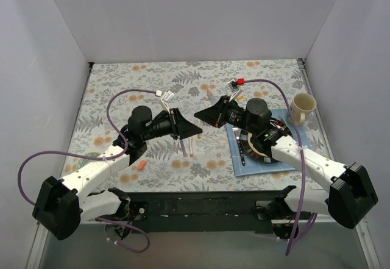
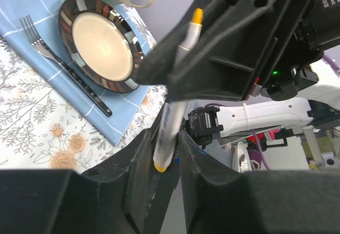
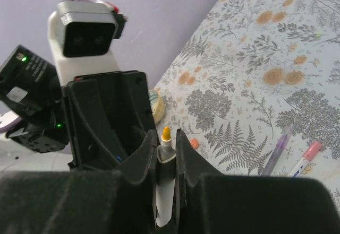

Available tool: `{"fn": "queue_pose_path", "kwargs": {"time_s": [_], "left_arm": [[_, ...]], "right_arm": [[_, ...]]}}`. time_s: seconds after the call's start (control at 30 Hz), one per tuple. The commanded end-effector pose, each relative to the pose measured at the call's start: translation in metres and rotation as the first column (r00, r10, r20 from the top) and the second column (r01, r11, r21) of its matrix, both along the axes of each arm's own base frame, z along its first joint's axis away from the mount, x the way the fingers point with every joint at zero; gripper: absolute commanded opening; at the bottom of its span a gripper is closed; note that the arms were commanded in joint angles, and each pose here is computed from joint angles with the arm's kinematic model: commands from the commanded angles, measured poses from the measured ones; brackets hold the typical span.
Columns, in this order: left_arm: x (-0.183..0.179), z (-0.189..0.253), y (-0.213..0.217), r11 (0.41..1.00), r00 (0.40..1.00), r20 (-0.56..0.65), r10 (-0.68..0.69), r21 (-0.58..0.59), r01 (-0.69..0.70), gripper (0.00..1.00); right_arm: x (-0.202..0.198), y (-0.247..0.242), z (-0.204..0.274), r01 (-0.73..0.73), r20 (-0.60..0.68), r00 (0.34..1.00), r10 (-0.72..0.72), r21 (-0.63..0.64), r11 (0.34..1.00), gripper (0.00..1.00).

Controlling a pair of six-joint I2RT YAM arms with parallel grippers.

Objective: Insert the pens into the pen caps

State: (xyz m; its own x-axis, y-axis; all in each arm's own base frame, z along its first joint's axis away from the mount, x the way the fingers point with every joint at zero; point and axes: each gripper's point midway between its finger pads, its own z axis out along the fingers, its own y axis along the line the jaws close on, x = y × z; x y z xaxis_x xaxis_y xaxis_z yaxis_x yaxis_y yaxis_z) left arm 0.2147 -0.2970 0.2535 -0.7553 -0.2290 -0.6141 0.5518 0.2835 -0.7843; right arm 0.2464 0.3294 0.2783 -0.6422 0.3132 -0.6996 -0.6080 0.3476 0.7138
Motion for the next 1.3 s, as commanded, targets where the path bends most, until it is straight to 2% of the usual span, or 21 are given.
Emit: {"fn": "queue_pose_path", "kwargs": {"time_s": [0.0, 0.13, 0.23, 0.43, 0.5, 0.57, 0.67, 0.7, 0.73, 0.77, 0.8, 0.87, 0.9, 0.97, 1.0, 1.07, 1.1, 1.2, 1.23, 1.27], "left_arm": [[-0.008, 0.008, -0.009, 0.996, 0.997, 0.013, -0.077, -0.051, 0.078, 0.3], [-0.006, 0.017, -0.017, 0.99, 0.993, 0.039, -0.115, -0.076, 0.117, 0.32], [-0.007, 0.019, -0.021, 0.985, 0.988, 0.048, -0.144, -0.09, 0.148, 0.27], [-0.015, 0.025, -0.029, 0.964, 0.973, 0.052, -0.224, -0.132, 0.229, 0.26], [-0.016, 0.024, -0.031, 0.962, 0.971, 0.057, -0.234, -0.13, 0.24, 0.16], [-0.016, 0.023, -0.032, 0.962, 0.97, 0.058, -0.236, -0.125, 0.241, 0.01], [-0.01, 0.021, -0.031, 0.973, 0.978, 0.063, -0.197, -0.113, 0.203, 0.0], [-0.007, 0.018, -0.03, 0.98, 0.984, 0.041, -0.172, -0.093, 0.175, 0.0], [-0.002, 0.014, -0.028, 0.986, 0.987, 0.068, -0.147, -0.064, 0.152, 0.0], [0.011, 0.015, -0.025, 0.996, 0.994, 0.08, -0.078, -0.046, 0.082, 0.0], [0.014, 0.015, -0.02, 0.999, 0.997, 0.064, -0.046, -0.013, 0.047, 0.0], [0.034, 0.016, -0.004, 0.998, 0.992, 0.117, 0.048, 0.042, -0.054, 0.0], [0.036, 0.014, 0.006, 0.993, 0.99, 0.117, 0.083, 0.074, -0.092, 0.0], [0.052, 0.025, 0.024, 0.979, 0.971, 0.18, 0.158, 0.099, -0.178, 0.0], [0.052, 0.03, 0.032, 0.975, 0.965, 0.197, 0.175, 0.104, -0.199, 0.0], [0.059, 0.034, 0.045, 0.962, 0.943, 0.264, 0.204, 0.124, -0.243, 0.0], [0.062, 0.031, 0.051, 0.95, 0.932, 0.283, 0.225, 0.15, -0.275, 0.0], [0.064, 0.028, 0.064, 0.923, 0.897, 0.362, 0.255, 0.184, -0.337, 0.0], [0.058, 0.022, 0.069, 0.92, 0.891, 0.37, 0.265, 0.18, -0.348, 0.0], [0.056, 0.022, 0.071, 0.92, 0.883, 0.382, 0.272, 0.167, -0.355, 0.0]], "right_arm": [[-0.02, -0.003, 0.051, -0.071, 0.176, 0.983, 0.046, 0.139, 0.988, 0.01], [-0.031, -0.008, 0.054, -0.088, 0.185, 0.981, 0.058, 0.158, 0.984, 0.01], [-0.033, -0.012, 0.056, -0.081, 0.194, 0.98, 0.049, 0.16, 0.984, 0.01], [-0.035, -0.011, 0.047, -0.084, 0.174, 0.983, 0.055, 0.166, 0.983, 0.01], [-0.033, -0.011, 0.045, -0.08, 0.172, 0.984, 0.052, 0.163, 0.983, 0.01], [-0.033, -0.008, 0.04, -0.087, 0.163, 0.985, 0.062, 0.15, 0.985, 0.01], [-0.034, -0.005, 0.039, -0.11, 0.161, 0.983, 0.089, 0.124, 0.986, 0.02], [-0.033, -0.005, 0.042, -0.11, 0.163, 0.982, 0.091, 0.116, 0.987, 0.24], [-0.027, -0.007, 0.04, -0.072, 0.145, 0.988, 0.057, 0.099, 0.993, 0.39], [-0.025, -0.012, 0.044, -0.039, 0.174, 0.984, 0.025, 0.079, 0.996, 0.59], [-0.014, -0.019, 0.042, 0.037, 0.145, 0.989, -0.043, 0.039, 0.999, 0.65], [-0.008, -0.031, 0.052, 0.117, 0.149, 0.982, -0.117, 0.009, 0.993, 0.75], [0.002, -0.043, 0.037, 0.2, 0.121, 0.974, -0.19, -0.075, 0.977, 0.77], [0.013, -0.057, 0.05, 0.289, 0.154, 0.95, -0.271, -0.113, 0.951, 0.79], [0.025, -0.072, 0.04, 0.378, 0.173, 0.921, -0.349, -0.182, 0.908, 0.79], [0.04, -0.088, 0.037, 0.458, 0.229, 0.884, -0.408, -0.247, 0.854, 0.79], [0.053, -0.104, 0.031, 0.533, 0.287, 0.841, -0.459, -0.297, 0.792, 0.79], [0.09, -0.145, 0.004, 0.663, 0.33, 0.747, -0.577, -0.428, 0.614, 0.76], [0.108, -0.164, -0.01, 0.693, 0.312, 0.709, -0.632, -0.476, 0.541, 0.75], [0.118, -0.175, -0.018, 0.705, 0.289, 0.685, -0.669, -0.495, 0.508, 0.75]]}}
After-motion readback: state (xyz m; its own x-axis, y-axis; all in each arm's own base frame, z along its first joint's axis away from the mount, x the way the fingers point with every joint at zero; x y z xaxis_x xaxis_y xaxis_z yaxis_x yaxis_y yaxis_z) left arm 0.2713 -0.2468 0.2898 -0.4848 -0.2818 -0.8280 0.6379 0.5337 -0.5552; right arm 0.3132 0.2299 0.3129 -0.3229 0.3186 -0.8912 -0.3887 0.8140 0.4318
